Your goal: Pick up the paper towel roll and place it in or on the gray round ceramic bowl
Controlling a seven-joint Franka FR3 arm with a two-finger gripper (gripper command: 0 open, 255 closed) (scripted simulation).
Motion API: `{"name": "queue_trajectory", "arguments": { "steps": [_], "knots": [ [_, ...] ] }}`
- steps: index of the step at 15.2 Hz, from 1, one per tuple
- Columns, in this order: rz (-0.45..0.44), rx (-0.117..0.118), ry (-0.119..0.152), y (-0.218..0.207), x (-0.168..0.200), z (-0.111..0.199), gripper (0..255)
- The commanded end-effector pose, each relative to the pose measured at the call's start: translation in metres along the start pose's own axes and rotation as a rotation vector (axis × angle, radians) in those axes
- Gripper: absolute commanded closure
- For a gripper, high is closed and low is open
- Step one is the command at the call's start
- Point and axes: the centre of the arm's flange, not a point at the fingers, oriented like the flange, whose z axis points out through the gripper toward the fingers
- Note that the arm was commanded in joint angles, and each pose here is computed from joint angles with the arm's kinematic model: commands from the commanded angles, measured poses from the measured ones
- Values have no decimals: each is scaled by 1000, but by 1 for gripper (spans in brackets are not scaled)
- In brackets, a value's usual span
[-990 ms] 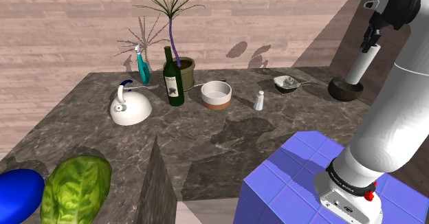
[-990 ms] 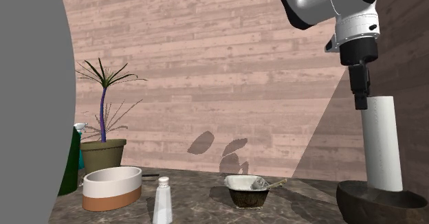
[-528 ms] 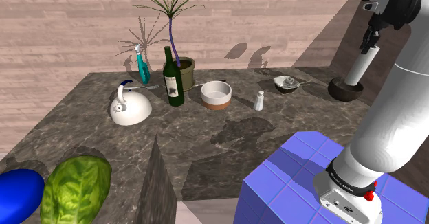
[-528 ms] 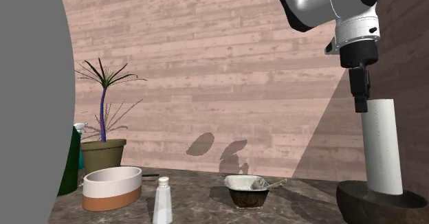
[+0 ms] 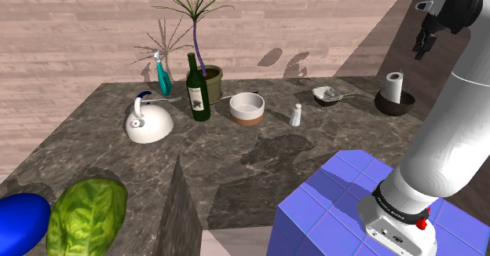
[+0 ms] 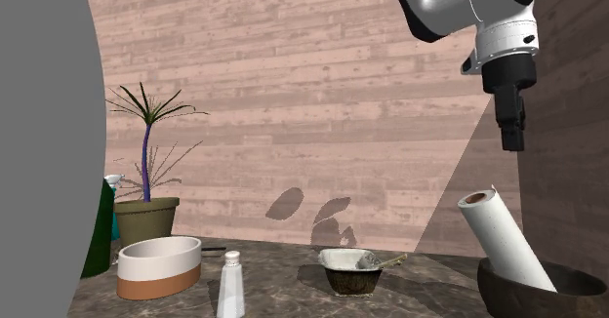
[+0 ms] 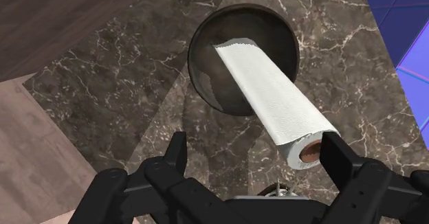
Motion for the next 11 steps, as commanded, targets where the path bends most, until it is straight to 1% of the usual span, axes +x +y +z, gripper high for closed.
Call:
{"name": "queue_trajectory", "arguments": {
  "steps": [1,3,11],
  "knots": [
    [0,0,0,0,0,-20,0],
    [0,0,0,0,0,-44,0],
    [0,0,0,0,0,-44,0]
  ]
}}
